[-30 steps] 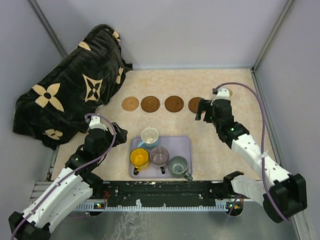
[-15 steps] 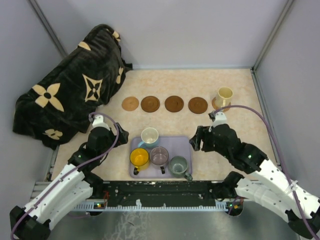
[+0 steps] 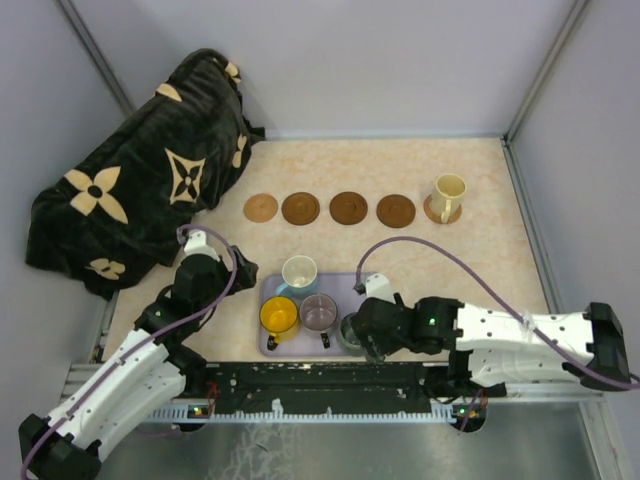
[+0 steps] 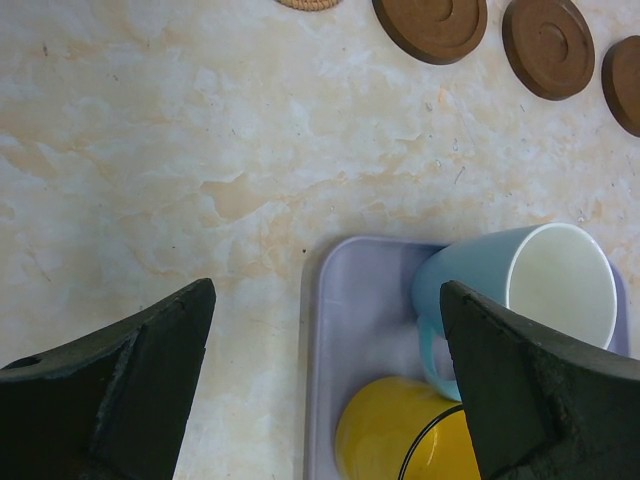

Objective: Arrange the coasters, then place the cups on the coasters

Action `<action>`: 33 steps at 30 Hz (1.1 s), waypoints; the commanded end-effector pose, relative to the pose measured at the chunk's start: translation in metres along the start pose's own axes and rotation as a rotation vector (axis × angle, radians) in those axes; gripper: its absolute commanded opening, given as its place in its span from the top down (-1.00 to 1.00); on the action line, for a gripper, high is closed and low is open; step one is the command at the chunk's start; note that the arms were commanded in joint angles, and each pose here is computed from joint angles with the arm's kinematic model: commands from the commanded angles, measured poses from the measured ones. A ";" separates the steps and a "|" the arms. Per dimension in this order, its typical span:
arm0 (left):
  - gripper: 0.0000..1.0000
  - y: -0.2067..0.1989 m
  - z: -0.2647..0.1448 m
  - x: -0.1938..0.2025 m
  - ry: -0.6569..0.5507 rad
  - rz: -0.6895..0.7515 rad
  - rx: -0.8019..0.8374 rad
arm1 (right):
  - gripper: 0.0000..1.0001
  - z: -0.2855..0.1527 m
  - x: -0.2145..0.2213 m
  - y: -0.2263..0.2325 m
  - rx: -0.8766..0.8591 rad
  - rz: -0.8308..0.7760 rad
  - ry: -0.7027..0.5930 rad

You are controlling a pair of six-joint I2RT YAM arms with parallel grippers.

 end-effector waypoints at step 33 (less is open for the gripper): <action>-1.00 0.001 -0.006 0.001 -0.014 -0.016 0.017 | 0.39 0.038 0.026 0.026 0.029 -0.019 0.092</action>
Point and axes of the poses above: each gripper's point midway between its finger pads, its own z axis out along the fingers, its own y axis along the line the jaws close on, x = y × z, the point moved 8 cm from there along -z, back along the fingers, and after that the axes turned 1 degree about -z, right-handed, at the moved point
